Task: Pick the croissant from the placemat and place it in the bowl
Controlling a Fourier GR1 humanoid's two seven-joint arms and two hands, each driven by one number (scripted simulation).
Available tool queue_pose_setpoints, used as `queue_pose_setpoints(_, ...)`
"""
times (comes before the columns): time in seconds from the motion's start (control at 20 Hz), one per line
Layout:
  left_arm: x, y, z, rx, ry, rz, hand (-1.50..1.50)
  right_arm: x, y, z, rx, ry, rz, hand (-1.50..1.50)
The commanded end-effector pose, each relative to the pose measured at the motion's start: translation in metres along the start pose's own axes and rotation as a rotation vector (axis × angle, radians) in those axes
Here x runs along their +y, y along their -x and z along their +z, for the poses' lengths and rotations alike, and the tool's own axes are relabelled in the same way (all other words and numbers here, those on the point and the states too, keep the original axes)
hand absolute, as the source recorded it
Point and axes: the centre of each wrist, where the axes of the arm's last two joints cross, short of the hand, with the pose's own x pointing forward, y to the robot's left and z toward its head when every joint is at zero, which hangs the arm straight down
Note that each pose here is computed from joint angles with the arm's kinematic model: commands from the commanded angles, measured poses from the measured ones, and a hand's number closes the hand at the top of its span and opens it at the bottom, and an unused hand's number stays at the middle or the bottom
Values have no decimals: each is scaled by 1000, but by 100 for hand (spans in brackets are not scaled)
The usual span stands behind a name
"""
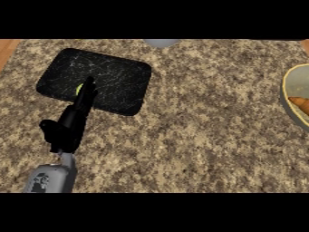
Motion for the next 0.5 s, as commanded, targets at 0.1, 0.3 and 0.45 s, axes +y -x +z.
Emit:
queue_pose_setpoints(0.1, 5, -2, 8, 0, -2, -13, 0, -2, 8, 0, -123, 93, -190, -150)
queue_pose_setpoints(0.3, -6, -1, 0, 4, -13, 16, 0, -29, 1, -3, -171, 210, -272, -150)
queue_pose_setpoints(0.45, 15, 5, -6, 11, -17, 4, 0, -45, 10, 11, -138, 226, -347, -150)
